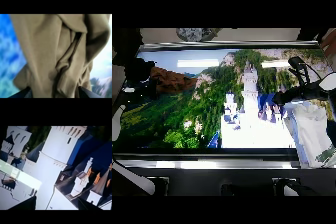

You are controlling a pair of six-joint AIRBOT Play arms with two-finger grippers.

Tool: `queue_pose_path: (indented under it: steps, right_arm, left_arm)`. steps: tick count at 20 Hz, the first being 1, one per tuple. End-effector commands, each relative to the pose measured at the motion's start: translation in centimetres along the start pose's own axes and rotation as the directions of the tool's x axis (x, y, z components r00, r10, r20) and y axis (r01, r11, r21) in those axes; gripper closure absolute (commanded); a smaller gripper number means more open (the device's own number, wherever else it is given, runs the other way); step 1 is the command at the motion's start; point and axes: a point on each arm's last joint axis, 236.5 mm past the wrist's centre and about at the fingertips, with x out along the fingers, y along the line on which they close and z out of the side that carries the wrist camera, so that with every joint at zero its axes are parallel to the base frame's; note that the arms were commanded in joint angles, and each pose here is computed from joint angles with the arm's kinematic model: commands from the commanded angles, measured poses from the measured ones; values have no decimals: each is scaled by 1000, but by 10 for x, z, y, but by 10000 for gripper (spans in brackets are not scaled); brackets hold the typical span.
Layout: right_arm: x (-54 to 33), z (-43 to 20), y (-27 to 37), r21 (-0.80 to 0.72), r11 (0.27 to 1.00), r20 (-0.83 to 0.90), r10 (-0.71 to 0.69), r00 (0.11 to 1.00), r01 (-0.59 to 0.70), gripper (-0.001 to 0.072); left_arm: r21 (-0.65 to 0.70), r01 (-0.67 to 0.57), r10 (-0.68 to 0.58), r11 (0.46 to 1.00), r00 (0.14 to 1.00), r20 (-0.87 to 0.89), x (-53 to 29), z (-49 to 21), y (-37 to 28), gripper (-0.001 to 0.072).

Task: Fold the shirts.

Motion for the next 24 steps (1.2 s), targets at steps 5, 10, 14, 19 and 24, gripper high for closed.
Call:
queue_pose_path:
  steps: [5,10,14,19,24]
  right_arm:
    - [-1,1,19,23,997,2,78,997,-78,108]
    - [-3,17,4,-21,1000,68,16,998,-15,108]
    - [-33,21,9,-188,982,49,-2,999,11,108]
    - [-103,5,23,-272,958,29,-88,996,92,108]
    - [-159,-29,47,-273,952,11,-143,990,140,108]
  left_arm:
    - [-57,55,-53,997,997,51,25,-2,-2,683]
    - [252,221,-207,942,975,-82,-37,-29,-99,684]
    - [697,372,-355,613,918,-177,-194,-102,-234,684]
    - [780,559,-400,282,807,-434,-369,-263,-289,683]
    - [663,725,-192,187,689,-699,-399,-397,-232,683]
